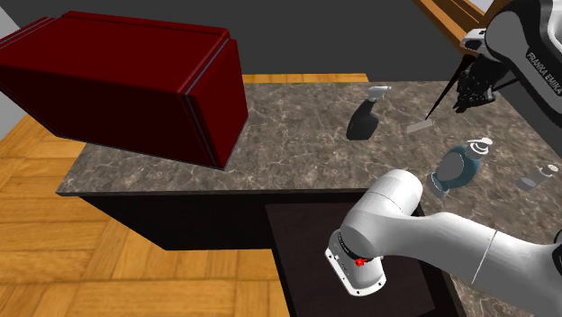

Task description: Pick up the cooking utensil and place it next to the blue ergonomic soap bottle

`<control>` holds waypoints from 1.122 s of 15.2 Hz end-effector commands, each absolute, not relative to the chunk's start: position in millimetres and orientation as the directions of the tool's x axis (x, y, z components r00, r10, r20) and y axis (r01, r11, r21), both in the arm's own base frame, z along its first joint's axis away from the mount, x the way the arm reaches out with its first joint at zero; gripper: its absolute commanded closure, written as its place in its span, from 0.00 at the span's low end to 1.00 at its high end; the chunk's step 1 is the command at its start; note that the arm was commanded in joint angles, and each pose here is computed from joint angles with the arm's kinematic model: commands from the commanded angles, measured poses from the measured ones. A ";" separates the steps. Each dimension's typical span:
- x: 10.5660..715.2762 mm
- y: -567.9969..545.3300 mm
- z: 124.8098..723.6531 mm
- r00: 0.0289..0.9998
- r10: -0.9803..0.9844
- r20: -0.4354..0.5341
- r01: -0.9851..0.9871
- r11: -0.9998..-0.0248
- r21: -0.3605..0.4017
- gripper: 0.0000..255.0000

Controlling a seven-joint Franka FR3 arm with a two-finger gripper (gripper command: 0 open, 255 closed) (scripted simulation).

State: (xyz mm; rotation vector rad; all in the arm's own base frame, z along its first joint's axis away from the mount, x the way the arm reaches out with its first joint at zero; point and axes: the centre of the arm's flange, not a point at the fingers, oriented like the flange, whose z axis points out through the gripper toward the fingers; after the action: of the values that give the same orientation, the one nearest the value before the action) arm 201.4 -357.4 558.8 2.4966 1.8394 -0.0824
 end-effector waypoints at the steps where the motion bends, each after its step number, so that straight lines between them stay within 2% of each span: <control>1: 201.3 -357.8 548.2 0.295 0.953 -0.066 0.955 -0.296 0.000 1.00; 17: 201.3 -357.8 463.7 0.295 0.953 -0.066 0.955 -0.296 0.000 1.00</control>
State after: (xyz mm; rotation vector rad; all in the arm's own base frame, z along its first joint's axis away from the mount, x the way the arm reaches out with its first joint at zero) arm 201.1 -358.1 469.0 2.4966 1.8394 -0.0823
